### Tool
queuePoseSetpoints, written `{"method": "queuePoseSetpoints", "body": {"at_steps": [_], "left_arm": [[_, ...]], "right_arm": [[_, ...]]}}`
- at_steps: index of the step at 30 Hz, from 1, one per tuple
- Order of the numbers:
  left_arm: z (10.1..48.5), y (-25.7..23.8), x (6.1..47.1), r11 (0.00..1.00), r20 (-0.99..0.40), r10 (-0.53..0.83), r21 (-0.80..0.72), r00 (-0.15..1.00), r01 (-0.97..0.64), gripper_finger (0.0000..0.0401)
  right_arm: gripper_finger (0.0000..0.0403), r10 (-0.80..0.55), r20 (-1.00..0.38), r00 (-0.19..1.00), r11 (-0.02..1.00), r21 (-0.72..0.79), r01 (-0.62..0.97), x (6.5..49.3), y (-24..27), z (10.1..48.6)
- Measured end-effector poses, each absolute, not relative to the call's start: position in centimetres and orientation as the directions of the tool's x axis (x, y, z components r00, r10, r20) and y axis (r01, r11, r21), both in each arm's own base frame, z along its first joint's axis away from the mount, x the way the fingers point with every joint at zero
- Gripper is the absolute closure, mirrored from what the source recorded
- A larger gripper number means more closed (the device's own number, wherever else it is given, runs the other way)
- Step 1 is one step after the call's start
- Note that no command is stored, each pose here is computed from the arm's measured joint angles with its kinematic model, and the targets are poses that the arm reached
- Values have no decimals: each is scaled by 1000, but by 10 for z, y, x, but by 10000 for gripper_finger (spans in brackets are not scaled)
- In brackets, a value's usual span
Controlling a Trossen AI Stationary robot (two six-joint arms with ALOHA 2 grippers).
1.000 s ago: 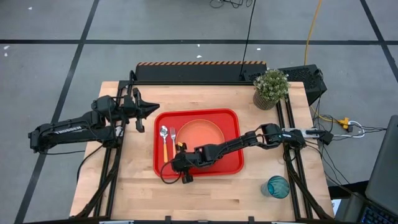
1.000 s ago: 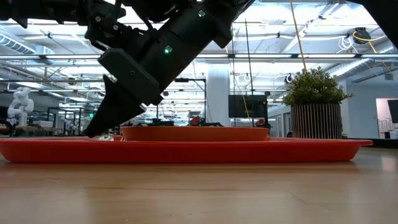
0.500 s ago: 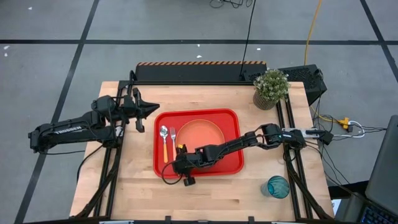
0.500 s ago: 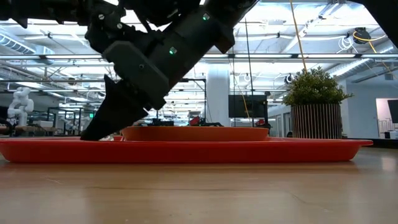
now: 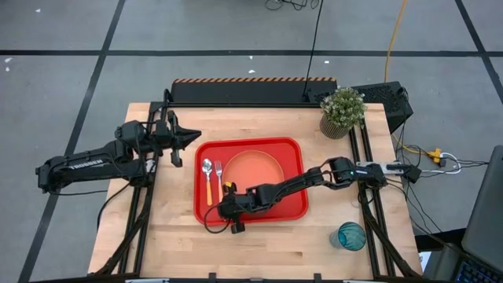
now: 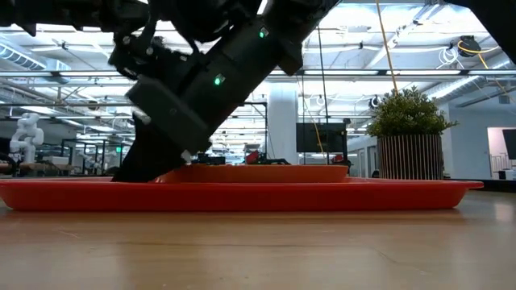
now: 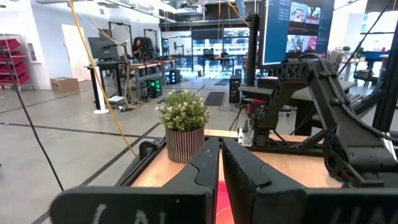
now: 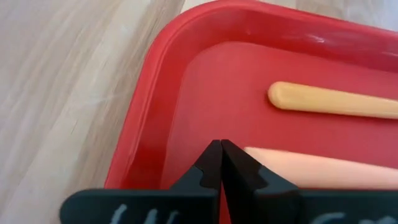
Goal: Pick and place plate/cup/fork/spoon on tray
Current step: Adjust the light orange plate on the orange serving tray
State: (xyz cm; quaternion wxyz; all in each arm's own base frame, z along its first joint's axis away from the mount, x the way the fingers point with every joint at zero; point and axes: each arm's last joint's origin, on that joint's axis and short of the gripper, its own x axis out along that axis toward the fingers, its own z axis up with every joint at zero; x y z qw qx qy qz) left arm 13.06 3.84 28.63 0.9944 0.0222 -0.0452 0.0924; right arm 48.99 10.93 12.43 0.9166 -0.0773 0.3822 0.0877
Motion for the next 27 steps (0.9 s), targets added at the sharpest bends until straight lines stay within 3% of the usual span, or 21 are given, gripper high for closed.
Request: {"method": "queuePoseSetpoints", "body": {"at_steps": [27], "left_arm": [[287,38,131,982,98,182,38,978,-187,375]], "right_arm": [[403,-10,-637,771,958,-228,-176,498,107,123]]}}
